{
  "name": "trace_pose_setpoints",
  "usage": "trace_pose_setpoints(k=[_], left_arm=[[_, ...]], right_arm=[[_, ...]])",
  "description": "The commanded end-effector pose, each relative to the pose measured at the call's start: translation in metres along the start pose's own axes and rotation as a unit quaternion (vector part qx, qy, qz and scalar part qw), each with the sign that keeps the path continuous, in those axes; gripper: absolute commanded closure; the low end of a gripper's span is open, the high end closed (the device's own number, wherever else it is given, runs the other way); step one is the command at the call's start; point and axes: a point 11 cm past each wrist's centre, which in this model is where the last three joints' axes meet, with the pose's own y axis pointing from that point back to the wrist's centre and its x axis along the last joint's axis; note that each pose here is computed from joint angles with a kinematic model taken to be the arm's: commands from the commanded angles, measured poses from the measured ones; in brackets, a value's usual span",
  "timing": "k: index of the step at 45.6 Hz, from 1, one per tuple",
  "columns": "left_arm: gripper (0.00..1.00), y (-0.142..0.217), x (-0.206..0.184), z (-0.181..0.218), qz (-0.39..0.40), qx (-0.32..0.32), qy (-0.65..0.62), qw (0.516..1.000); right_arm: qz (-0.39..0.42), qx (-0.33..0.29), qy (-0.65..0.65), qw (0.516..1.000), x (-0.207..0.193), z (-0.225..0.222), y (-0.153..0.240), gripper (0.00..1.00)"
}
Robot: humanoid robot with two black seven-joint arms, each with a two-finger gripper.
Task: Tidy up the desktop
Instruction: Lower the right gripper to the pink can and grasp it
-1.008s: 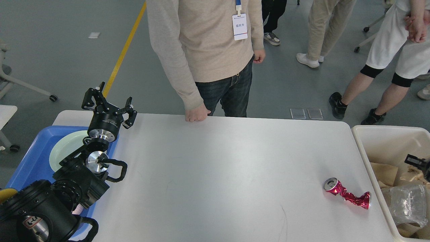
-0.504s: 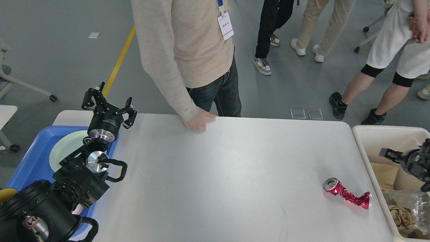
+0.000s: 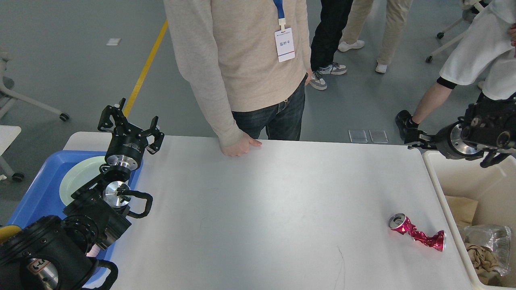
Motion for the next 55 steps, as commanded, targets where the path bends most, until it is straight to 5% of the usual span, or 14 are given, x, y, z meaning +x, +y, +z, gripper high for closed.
trace_pose_setpoints(k=[1, 12, 31, 42, 55], left_arm=[[0.04, 0.0, 0.0, 0.0, 0.0, 0.0, 0.0, 1.0], [0.04, 0.0, 0.0, 0.0, 0.0, 0.001, -0.001, 1.0], [0.04, 0.0, 0.0, 0.0, 0.0, 0.0, 0.0, 1.0], [0.04, 0.0, 0.0, 0.0, 0.0, 0.001, -0.001, 1.0], [0.04, 0.0, 0.0, 0.0, 0.0, 0.0, 0.0, 1.0]], right_arm=[[-0.058, 0.01, 0.036, 0.998, 0.01, -0.024, 0.039, 0.0], [-0.137, 0.007, 0.079, 0.987, -0.001, -0.043, 0.07, 0.0], [-0.159, -0.037, 0.044, 0.986, -0.06, 0.004, -0.022, 0.0], [-0.208, 0.023, -0.201, 0.957, -0.131, 0.04, -0.061, 0.0], [-0.194, 0.013, -0.339, 0.921, -0.171, 0.053, -0.085, 0.0]])
